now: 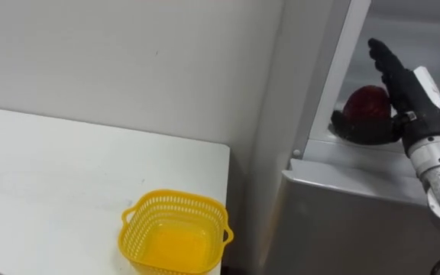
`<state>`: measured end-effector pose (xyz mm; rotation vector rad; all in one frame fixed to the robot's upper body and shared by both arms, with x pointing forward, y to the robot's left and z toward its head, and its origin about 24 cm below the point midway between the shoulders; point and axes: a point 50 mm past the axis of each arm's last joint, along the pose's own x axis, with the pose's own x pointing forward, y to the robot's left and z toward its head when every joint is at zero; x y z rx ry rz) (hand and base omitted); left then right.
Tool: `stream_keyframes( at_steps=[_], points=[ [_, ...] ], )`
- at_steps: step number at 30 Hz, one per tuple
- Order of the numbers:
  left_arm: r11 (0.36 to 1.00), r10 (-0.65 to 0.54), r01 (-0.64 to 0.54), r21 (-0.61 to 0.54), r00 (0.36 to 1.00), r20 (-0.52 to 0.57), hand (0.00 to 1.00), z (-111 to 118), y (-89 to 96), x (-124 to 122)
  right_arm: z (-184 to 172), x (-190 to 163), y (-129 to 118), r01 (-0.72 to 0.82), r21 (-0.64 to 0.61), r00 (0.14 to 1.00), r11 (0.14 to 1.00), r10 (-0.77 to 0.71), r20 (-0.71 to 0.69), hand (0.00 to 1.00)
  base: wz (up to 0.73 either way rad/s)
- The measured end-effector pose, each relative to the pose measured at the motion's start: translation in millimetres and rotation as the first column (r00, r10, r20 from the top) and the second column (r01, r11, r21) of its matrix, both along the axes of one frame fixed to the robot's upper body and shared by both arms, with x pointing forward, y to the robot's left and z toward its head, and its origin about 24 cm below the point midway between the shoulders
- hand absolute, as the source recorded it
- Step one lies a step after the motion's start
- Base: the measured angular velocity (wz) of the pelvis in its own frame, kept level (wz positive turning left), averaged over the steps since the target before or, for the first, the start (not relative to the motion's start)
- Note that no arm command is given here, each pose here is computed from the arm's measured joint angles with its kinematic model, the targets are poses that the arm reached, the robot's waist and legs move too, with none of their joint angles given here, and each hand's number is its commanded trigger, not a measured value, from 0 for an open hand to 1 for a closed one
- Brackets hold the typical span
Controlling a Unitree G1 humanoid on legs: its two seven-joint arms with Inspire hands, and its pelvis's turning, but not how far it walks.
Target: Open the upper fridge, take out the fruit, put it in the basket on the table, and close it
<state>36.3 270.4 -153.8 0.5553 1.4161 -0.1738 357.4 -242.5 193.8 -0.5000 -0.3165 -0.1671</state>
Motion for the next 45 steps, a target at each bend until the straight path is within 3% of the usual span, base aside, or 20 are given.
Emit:
stream_keyframes(
  at_steps=[29, 30, 31, 32, 45],
  points=[
    [0.999, 0.031, -0.029, 0.035, 0.999, -0.042, 0.00, 1, 3.6, 6, -5, 16, -16, -0.120, 0.095, 0.964, 0.988, 0.139, -0.228, 0.00, 0.00],
    [0.999, 0.032, -0.030, 0.036, 0.999, -0.043, 0.00, 1, 3.7, 7, -5, 16, -16, -0.119, 0.097, 0.963, 0.988, 0.139, -0.231, 0.06, 0.00],
    [0.999, 0.033, -0.032, 0.038, 0.998, -0.045, 0.00, 1, 3.9, 7, -6, 16, -16, -0.122, 0.100, 0.961, 0.988, 0.142, -0.237, 0.95, 0.00],
    [0.999, 0.034, -0.032, 0.039, 0.998, -0.048, 0.00, 1, 4.0, 7, -6, 16, -16, -0.125, 0.100, 0.959, 0.987, 0.146, -0.242, 1.00, 0.00],
    [0.999, 0.029, -0.027, 0.039, 0.999, -0.039, 0.00, 2, 5.4, 13, -7, 18, -29, -0.101, 0.179, 0.957, 0.979, 0.145, -0.253, 1.00, -0.01]
  ],
)
